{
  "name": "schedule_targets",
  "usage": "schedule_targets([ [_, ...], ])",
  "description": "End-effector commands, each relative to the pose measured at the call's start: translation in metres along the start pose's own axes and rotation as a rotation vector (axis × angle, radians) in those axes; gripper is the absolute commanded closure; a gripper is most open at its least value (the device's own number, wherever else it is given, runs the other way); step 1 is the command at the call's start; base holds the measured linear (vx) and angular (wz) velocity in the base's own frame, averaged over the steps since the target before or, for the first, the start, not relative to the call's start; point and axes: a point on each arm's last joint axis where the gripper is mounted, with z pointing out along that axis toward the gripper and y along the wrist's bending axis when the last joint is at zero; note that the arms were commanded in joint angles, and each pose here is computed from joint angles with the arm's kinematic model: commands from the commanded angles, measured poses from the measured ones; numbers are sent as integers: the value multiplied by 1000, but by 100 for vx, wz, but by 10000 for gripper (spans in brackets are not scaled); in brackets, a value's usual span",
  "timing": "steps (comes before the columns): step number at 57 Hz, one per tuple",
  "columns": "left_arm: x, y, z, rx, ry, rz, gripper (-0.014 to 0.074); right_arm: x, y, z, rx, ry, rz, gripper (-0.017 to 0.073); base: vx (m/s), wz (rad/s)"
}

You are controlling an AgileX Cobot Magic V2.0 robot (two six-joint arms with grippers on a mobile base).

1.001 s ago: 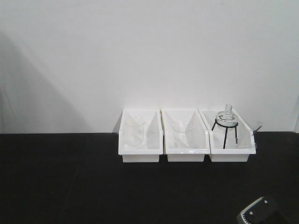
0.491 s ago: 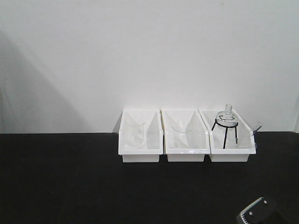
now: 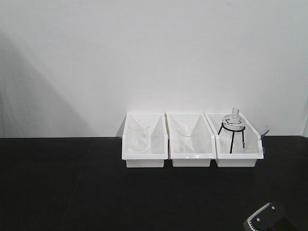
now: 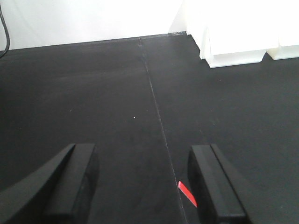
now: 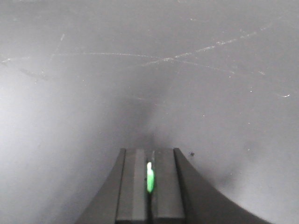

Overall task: Sort red and green spoons into left cabinet
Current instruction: 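Close grippers on spoons and lift them out of the beakers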

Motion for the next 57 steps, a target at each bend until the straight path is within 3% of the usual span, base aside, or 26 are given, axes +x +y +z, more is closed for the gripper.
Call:
schedule_targets([
  [1, -19, 1, -4, -9, -111, -20, 45, -20, -3, -15, 40, -95, -5, 566, 0, 0],
  [24, -18, 1, -4, -8, -106, -20, 45, -66, 6, -72, 47, -312, -50, 564, 0, 0],
  [41, -14, 0, -3, 1, -57, -33, 45, -81, 20, -124, 115, -482, -79, 563, 0, 0],
  [46, -10, -2, -3, 17, -10, -111, 45, -80, 26, -140, 143, -534, -98, 563, 0, 0],
  [52, -1, -6, -4, 58, 91, -260, 45, -79, 33, -158, 170, -590, -119, 563, 0, 0],
  [57, 4, -11, -5, 93, 162, -354, 45, -77, 38, -169, 189, -628, -134, 562, 0, 0],
])
